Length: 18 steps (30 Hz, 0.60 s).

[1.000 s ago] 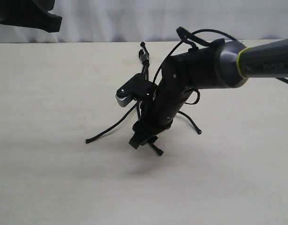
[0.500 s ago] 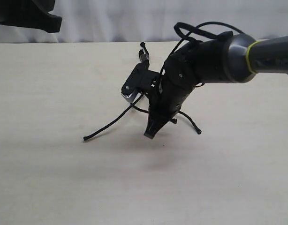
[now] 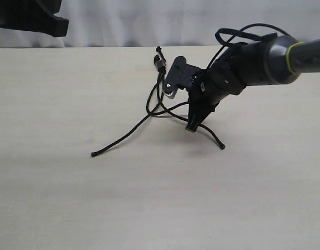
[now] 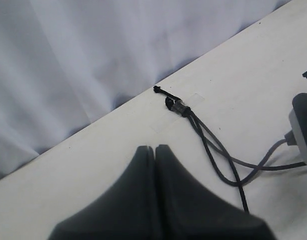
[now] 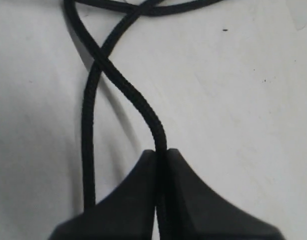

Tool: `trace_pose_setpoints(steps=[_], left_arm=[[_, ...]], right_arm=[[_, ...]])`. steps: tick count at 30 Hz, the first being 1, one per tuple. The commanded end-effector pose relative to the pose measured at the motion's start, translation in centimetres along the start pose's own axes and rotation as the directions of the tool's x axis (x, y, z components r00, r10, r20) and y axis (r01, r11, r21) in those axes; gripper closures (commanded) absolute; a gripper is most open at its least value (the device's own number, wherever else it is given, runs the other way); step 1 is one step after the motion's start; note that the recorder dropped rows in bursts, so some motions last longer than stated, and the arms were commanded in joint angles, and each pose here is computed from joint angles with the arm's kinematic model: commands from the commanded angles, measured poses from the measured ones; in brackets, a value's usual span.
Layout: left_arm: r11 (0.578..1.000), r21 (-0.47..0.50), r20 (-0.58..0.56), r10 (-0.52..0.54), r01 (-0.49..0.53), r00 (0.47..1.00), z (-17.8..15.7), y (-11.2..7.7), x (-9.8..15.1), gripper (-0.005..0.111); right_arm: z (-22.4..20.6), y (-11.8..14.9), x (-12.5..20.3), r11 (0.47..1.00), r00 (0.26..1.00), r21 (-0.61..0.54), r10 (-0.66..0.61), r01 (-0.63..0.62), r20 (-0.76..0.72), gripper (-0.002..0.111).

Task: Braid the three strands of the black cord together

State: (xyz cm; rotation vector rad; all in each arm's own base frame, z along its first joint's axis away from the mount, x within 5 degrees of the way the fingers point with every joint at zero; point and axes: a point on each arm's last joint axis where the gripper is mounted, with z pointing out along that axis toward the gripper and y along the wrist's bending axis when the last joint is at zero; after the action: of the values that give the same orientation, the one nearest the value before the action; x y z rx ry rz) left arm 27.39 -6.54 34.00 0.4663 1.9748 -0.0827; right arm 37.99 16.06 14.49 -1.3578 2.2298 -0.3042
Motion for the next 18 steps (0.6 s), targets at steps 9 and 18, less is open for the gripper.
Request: trace_pose_setpoints(steps=[9,18], left_arm=[[1.000,-0.007,0.007,-0.007,0.007,1.000,-0.1,0.1,0.0,0.107],[1.000,-0.005,0.005,-0.009,0.009,1.000,-0.1,0.1,0.0,0.107]], right_arm=[[4.6,1.0,3.0,0.995,0.992,-0.074,0.051,-0.060,-0.114,0.104],[0.8,4.1,2.5,0.851,0.991,-0.518,0.013,-0.082,-0.136,0.104]])
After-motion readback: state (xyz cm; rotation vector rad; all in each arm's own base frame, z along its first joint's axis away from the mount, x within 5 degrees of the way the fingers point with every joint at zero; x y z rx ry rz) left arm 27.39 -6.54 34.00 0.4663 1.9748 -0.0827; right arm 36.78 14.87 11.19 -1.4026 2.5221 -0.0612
